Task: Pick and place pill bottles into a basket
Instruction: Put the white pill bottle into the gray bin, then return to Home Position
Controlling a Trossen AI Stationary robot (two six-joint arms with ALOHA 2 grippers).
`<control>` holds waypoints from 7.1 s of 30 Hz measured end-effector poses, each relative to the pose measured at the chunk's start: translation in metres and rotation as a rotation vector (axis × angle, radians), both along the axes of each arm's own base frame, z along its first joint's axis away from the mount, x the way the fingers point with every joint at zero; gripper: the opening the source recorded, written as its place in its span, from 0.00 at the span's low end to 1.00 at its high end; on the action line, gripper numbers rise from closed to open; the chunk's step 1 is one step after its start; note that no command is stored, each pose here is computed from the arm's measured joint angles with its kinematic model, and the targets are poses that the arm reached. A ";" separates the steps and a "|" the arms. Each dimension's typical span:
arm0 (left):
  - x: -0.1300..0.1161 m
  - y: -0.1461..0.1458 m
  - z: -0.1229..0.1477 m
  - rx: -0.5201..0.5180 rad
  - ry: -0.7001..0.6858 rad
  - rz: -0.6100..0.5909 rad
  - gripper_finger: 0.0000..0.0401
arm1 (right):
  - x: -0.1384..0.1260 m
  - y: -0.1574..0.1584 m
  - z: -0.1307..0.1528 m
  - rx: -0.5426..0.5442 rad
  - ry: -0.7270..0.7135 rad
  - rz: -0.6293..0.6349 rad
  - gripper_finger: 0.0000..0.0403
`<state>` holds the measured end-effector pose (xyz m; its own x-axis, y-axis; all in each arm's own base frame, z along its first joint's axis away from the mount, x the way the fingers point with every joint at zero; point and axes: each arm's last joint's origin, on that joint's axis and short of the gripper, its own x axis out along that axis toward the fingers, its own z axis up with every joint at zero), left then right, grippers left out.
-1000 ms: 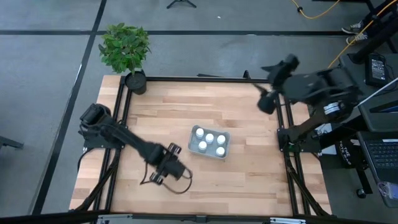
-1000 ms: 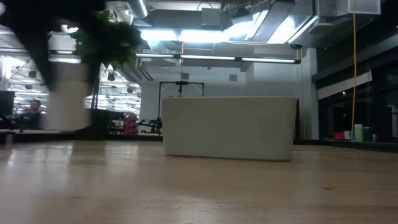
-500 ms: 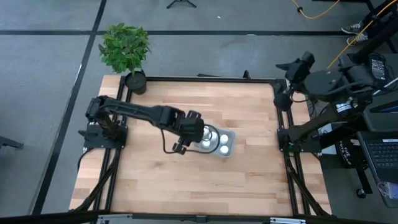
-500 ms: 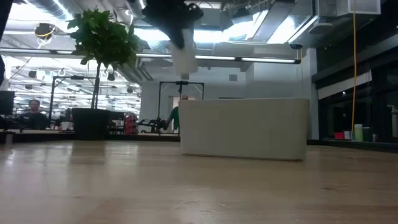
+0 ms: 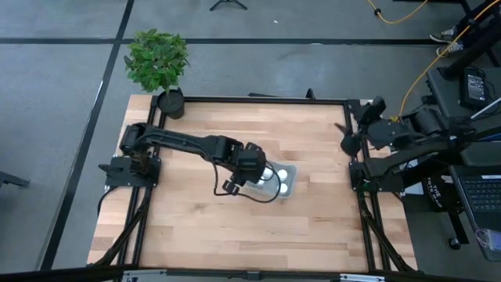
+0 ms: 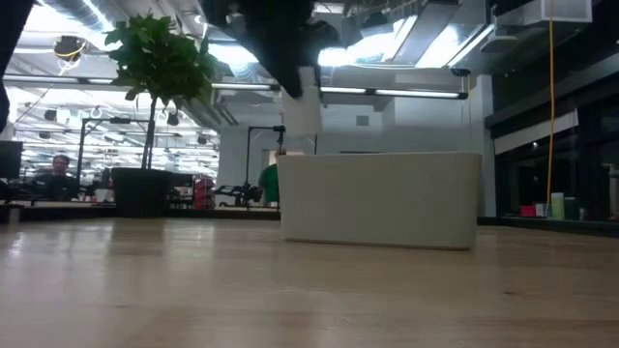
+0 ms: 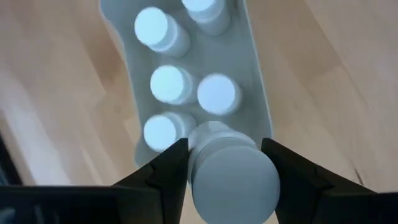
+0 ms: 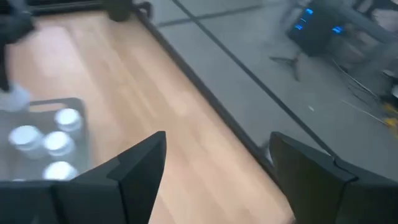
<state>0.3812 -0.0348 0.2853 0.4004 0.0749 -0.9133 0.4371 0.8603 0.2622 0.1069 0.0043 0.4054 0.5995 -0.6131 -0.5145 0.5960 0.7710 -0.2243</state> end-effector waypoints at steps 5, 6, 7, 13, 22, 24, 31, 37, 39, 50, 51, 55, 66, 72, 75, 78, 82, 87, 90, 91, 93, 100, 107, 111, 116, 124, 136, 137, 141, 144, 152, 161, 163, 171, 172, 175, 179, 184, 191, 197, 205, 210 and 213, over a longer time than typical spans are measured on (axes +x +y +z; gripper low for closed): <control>0.020 0.004 0.012 -0.025 -0.059 -0.023 0.43 | 0.007 0.005 -0.013 -0.002 -0.067 0.070 0.71; 0.024 0.005 0.013 -0.031 -0.063 -0.026 0.43 | 0.009 0.006 -0.014 -0.008 -0.071 0.074 0.71; 0.028 0.006 0.014 -0.041 -0.069 -0.032 0.43 | 0.010 0.006 -0.014 -0.018 -0.067 0.080 0.71; 0.053 0.008 0.011 -0.075 -0.082 -0.091 0.43 | 0.012 0.006 -0.014 -0.036 -0.063 0.092 0.71; 0.075 0.005 0.001 -0.107 -0.093 -0.123 0.43 | 0.011 0.006 -0.014 -0.051 -0.047 0.104 0.71; 0.077 0.005 -0.001 -0.108 -0.089 -0.123 0.43 | 0.011 0.006 -0.014 -0.052 -0.047 0.105 0.71; 0.079 0.004 -0.005 -0.149 -0.081 -0.101 0.43 | 0.011 0.006 -0.014 -0.053 -0.043 0.109 0.71; 0.080 0.004 -0.008 -0.162 -0.077 -0.101 0.43 | 0.011 0.006 -0.014 -0.059 -0.031 0.122 0.71; 0.080 0.004 -0.008 -0.160 -0.083 -0.105 0.43 | 0.011 0.006 -0.014 -0.059 -0.031 0.123 0.71; 0.092 0.011 -0.029 -0.178 -0.068 -0.095 0.43 | 0.011 0.006 -0.015 -0.059 -0.026 0.124 0.71; 0.093 0.011 -0.030 -0.181 -0.069 -0.097 0.43 | 0.011 0.006 -0.015 -0.060 -0.023 0.124 0.71; 0.096 0.010 -0.037 -0.203 -0.059 -0.107 0.43 | 0.011 0.006 -0.015 -0.053 -0.019 0.131 0.71; 0.098 0.014 -0.050 -0.207 -0.015 -0.104 0.43 | 0.010 0.006 -0.017 -0.032 -0.006 0.131 0.71; 0.101 0.014 -0.062 -0.217 0.014 -0.105 0.43 | 0.010 0.006 -0.017 -0.032 -0.005 0.131 0.71; 0.102 0.014 -0.070 -0.220 0.034 -0.107 0.43 | 0.009 0.006 -0.017 -0.033 -0.004 0.132 0.71; 0.103 0.014 -0.074 -0.224 0.043 -0.106 0.43 | 0.009 0.006 -0.017 -0.033 -0.001 0.132 0.71; 0.104 0.017 -0.074 -0.237 0.038 -0.106 0.43 | 0.009 0.006 -0.018 -0.034 0.004 0.132 0.71; 0.104 0.026 -0.076 -0.241 0.041 -0.086 0.43 | 0.009 0.006 -0.018 -0.034 0.004 0.132 0.71; 0.101 0.029 -0.084 -0.243 0.070 -0.076 0.43 | 0.009 0.006 -0.018 -0.033 0.005 0.132 0.71; 0.100 0.029 -0.086 -0.243 0.077 -0.075 0.43 | 0.009 0.006 -0.018 -0.031 0.005 0.135 0.71; 0.099 0.029 -0.089 -0.244 0.085 -0.075 0.43 | 0.009 0.007 -0.018 -0.023 0.009 0.144 0.71; 0.100 0.027 -0.090 -0.243 0.083 -0.080 0.43 | 0.009 0.007 -0.018 -0.022 0.009 0.144 0.71; 0.100 0.027 -0.090 -0.269 0.081 -0.086 0.51 | 0.009 0.007 -0.018 -0.023 0.009 0.144 0.71; 0.100 0.026 -0.090 -0.285 0.082 -0.071 0.63 | 0.009 0.007 -0.018 -0.022 0.009 0.144 0.71; 0.099 0.027 -0.089 -0.286 0.084 -0.045 0.69 | 0.009 0.007 -0.018 -0.023 0.008 0.144 0.71; 0.098 0.028 -0.040 -0.212 0.067 -0.018 0.69 | 0.009 0.007 -0.018 -0.024 0.013 0.144 0.71; 0.003 0.064 0.117 -0.039 -0.193 0.312 0.69 | 0.001 0.003 -0.010 -0.130 -0.012 0.164 0.71; -0.010 0.069 0.130 -0.015 -0.230 0.373 0.69 | -0.001 0.003 -0.006 -0.159 -0.030 0.181 0.71; -0.072 0.085 0.178 0.084 -0.350 0.604 0.69 | -0.007 -0.001 0.009 -0.282 -0.187 0.300 0.71; -0.126 0.090 0.199 0.156 -0.325 0.707 0.69 | -0.016 -0.003 0.009 -0.334 -0.351 0.464 0.71; -0.245 0.096 0.218 0.153 -0.531 0.898 0.69 | -0.035 -0.017 -0.029 -0.316 -0.470 0.351 0.71; -0.324 0.074 0.141 -0.134 -1.007 0.736 0.69 | -0.014 -0.019 -0.041 -0.298 -0.528 0.334 0.71; -0.324 0.073 0.100 -0.239 -1.044 0.704 0.69 | -0.009 -0.019 -0.039 -0.319 -0.530 0.338 0.71; -0.287 0.083 -0.052 -0.826 -1.414 0.405 0.69 | 0.006 -0.019 -0.032 -0.334 -0.532 0.347 0.71; -0.285 0.083 -0.067 -0.854 -1.435 0.398 0.69 | 0.007 -0.019 -0.030 -0.334 -0.531 0.347 0.71; -0.280 0.078 -0.087 -0.882 -1.394 0.418 0.69 | 0.010 -0.019 -0.025 -0.312 -0.550 0.340 0.71; -0.273 0.072 -0.097 -0.834 -1.293 0.473 0.69 | 0.013 -0.019 -0.024 -0.312 -0.535 0.343 0.71; -0.268 0.061 -0.112 -0.839 -1.175 0.511 0.69 | 0.013 -0.019 -0.028 -0.343 -0.462 0.361 0.71; -0.265 0.052 -0.120 -0.765 -1.119 0.539 0.69 | 0.016 -0.019 -0.029 -0.376 -0.425 0.375 0.71; -0.265 0.050 -0.122 -0.841 -1.078 0.582 0.69 | 0.016 -0.019 -0.029 -0.367 -0.431 0.371 0.71; -0.267 0.050 -0.122 -0.841 -1.078 0.582 0.69 | 0.019 -0.021 -0.037 -0.349 -0.392 0.360 0.71; -0.275 0.049 -0.115 -0.860 -1.154 0.544 0.69 | 0.030 -0.023 -0.077 -0.223 -0.353 0.323 0.71; -0.281 0.048 -0.108 -0.879 -1.234 0.504 0.69 | 0.037 -0.024 -0.105 -0.187 -0.388 0.305 0.71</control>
<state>0.1004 0.0130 0.1774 0.9916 0.0708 0.1080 -0.0206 0.9125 -0.4085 0.1442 -0.0200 0.3003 0.8895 -0.4414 -0.1182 0.4176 0.8902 -0.1822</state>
